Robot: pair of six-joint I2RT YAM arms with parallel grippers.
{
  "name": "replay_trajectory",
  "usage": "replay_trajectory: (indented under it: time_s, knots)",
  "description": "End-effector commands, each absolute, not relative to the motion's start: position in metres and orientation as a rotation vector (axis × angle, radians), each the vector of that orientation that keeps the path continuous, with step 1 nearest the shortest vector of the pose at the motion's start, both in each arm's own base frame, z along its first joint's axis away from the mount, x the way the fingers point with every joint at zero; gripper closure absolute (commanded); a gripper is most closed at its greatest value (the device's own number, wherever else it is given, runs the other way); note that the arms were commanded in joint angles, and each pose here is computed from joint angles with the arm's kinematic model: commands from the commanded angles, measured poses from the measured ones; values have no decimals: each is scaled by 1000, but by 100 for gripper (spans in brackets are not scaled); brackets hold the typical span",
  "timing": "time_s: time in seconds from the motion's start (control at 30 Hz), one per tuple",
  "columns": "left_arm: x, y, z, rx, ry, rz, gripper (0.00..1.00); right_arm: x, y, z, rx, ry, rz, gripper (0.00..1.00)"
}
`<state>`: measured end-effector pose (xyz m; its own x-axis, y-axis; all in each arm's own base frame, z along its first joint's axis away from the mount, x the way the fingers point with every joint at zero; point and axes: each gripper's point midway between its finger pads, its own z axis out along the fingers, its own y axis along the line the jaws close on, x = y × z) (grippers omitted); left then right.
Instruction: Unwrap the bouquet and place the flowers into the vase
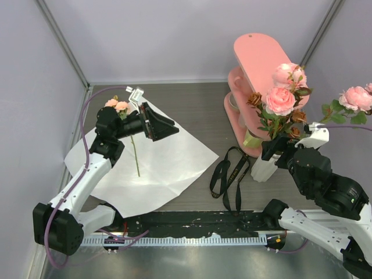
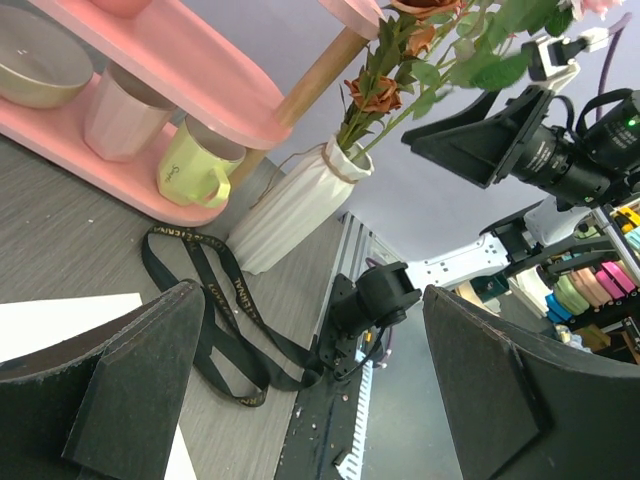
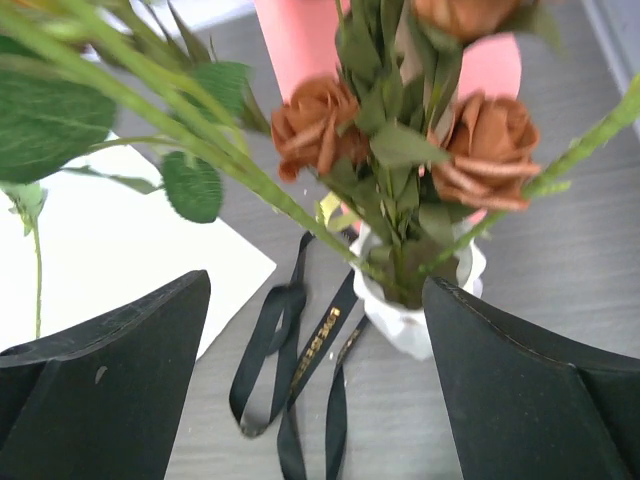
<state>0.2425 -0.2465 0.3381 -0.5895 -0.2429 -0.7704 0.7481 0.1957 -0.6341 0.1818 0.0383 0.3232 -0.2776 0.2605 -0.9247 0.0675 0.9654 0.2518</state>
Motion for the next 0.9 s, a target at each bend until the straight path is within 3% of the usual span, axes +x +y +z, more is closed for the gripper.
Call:
replay_trajectory:
  time_s: [0.0,0.3,0.57,0.67,0.87]
  knots:
    - [235,-245,365,542,1556,-1488,5,160,44,304,349,1956,327,6]
    - [259,-235,344,432,1692,-1324,6,142,96,323,-27,1919,614,5]
    - [334,-149,273,-49,2003,-664,6,136,187,310,-378,1937,930,5]
    - [349,-109,254,-222,2043,-482,9,143,207,306,-411,1884,1000,5]
    - [369,-38,211,-474,2130,-245,25,158,243,283,-445,1868,1083,5]
